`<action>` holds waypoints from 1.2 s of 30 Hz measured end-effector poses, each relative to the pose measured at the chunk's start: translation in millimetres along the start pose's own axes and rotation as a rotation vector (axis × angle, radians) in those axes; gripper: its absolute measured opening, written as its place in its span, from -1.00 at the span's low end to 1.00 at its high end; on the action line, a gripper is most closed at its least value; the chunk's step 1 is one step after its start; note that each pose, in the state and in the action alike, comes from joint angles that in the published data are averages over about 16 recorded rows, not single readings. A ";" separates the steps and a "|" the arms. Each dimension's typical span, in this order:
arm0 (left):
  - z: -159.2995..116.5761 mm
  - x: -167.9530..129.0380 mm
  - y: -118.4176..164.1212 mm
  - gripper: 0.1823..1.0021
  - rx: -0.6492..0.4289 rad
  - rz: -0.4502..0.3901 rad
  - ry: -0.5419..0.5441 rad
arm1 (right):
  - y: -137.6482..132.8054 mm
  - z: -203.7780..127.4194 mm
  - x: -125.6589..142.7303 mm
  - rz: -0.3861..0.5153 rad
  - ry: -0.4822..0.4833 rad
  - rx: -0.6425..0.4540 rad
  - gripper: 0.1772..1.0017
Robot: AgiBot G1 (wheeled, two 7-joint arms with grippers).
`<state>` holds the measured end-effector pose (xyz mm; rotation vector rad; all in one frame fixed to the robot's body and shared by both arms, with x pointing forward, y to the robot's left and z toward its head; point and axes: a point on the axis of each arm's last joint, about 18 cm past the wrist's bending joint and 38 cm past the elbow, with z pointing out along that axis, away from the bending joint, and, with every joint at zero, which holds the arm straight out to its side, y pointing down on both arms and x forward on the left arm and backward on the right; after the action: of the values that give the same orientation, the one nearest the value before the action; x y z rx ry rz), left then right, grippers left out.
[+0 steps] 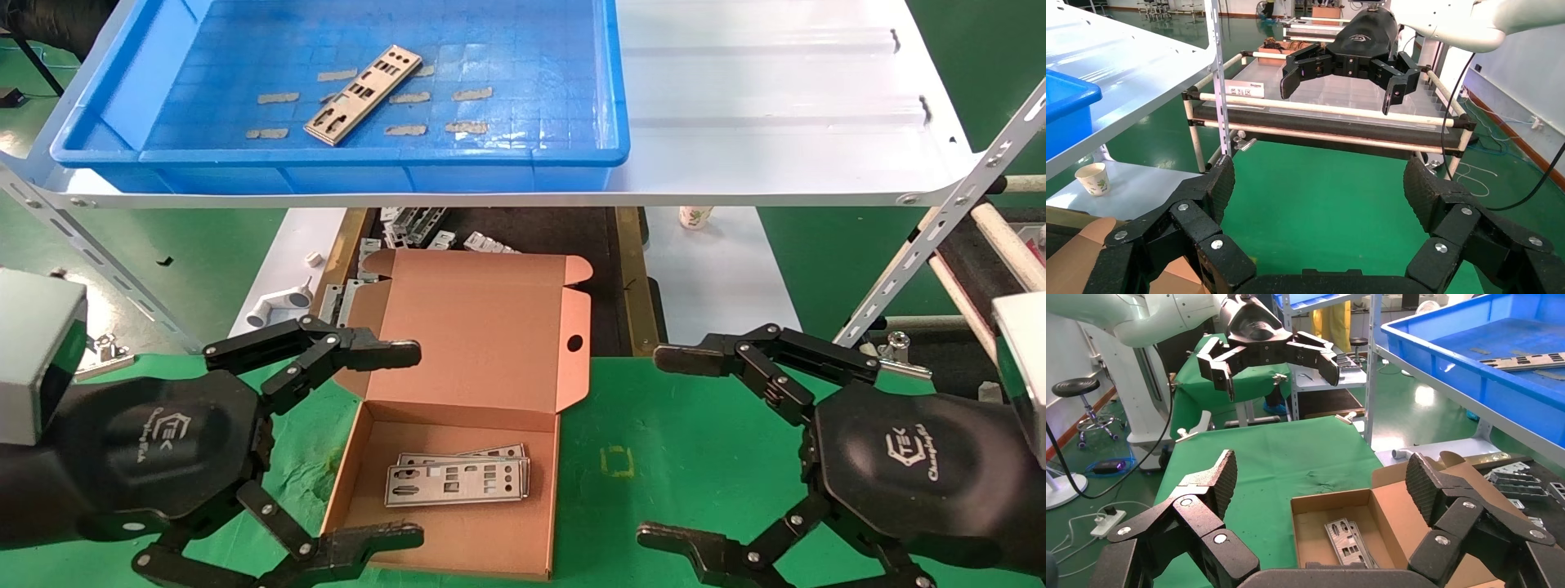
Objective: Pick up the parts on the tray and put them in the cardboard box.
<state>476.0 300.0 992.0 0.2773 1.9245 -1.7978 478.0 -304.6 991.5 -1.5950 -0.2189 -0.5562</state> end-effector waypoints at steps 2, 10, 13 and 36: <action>0.0 0.0 0.0 1.00 0.000 0.000 0.000 | 0.0 0.0 0.0 0.000 0.000 0.000 1.00; 0.0 0.0 0.0 1.00 0.000 0.000 0.000 | 0.0 0.0 0.0 0.000 0.000 0.000 1.00; 0.0 0.0 0.0 1.00 0.000 0.000 0.000 | 0.0 0.0 0.0 0.000 0.000 0.000 1.00; 0.0 0.0 0.0 1.00 0.000 0.000 0.000 | 0.0 0.0 0.0 0.000 0.000 0.000 1.00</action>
<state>476.0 300.0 992.0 0.2773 1.9245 -1.7978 478.0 -304.6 991.5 -1.5950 -0.2189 -0.5562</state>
